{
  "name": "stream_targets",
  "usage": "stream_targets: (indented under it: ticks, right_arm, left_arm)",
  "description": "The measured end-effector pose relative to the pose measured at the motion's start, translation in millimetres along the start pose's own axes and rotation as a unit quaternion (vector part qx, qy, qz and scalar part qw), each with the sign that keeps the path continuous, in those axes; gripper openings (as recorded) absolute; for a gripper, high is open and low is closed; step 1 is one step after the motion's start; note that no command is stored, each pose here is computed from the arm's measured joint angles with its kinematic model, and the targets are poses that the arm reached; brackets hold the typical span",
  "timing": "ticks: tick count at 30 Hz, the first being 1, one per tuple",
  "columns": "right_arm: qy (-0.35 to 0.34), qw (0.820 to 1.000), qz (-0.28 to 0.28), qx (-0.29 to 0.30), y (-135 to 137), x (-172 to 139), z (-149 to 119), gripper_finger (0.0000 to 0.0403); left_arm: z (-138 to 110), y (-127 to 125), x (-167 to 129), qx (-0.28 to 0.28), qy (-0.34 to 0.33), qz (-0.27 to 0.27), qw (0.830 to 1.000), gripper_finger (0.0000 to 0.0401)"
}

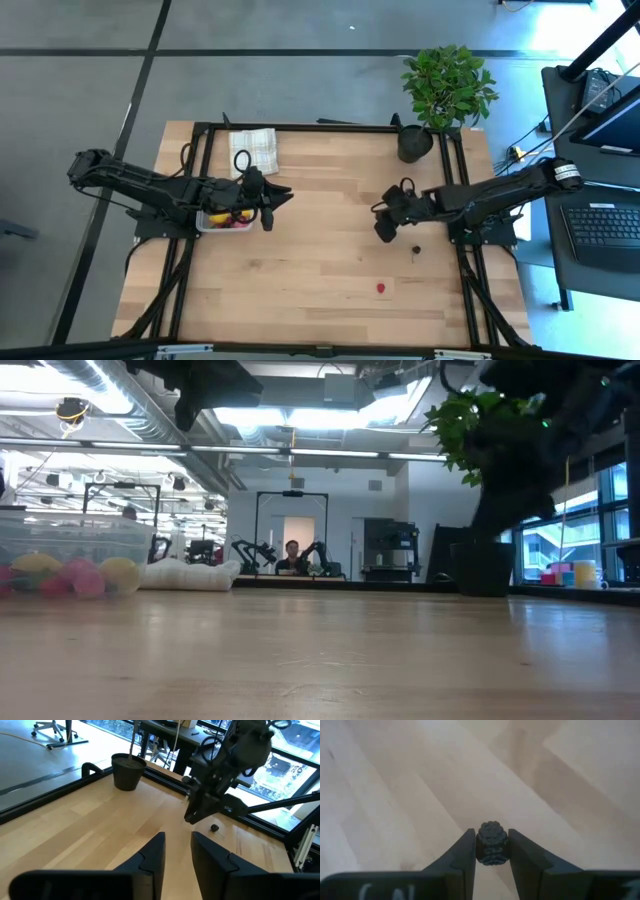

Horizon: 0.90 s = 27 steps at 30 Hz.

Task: Pick and placing Produce into tupperware
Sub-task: Put the black berry into the transparent bin

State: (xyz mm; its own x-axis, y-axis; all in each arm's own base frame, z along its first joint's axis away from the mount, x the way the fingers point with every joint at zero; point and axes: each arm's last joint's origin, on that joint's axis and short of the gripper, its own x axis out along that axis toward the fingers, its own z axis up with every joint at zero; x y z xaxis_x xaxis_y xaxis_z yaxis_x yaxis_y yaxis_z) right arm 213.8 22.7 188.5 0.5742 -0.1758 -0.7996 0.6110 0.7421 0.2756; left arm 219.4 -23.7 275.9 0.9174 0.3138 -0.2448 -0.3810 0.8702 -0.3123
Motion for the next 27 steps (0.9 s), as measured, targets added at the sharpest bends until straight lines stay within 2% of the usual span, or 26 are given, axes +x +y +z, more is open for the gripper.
stream_targets:
  ticks: [9, 14, 27]
  right_arm:
    - [-0.064, 0.997, 0.021, -0.023, 21, -19, 28, 0.0097]
    - [-0.109, 0.992, 0.062, -0.005, 31, -27, 43, 0.0098]
    - [-0.229, 0.955, 0.181, 0.058, 46, -39, 74, 0.0097]
  left_arm:
    - [0, 0, 0, 0.000, 0.000, 0.000, 1.000, 0.0097]
    - [0, 0, 0, 0.000, 0.000, 0.000, 1.000, 0.0103]
    - [0, 0, 0, 0.000, 0.000, 0.000, 1.000, 0.0113]
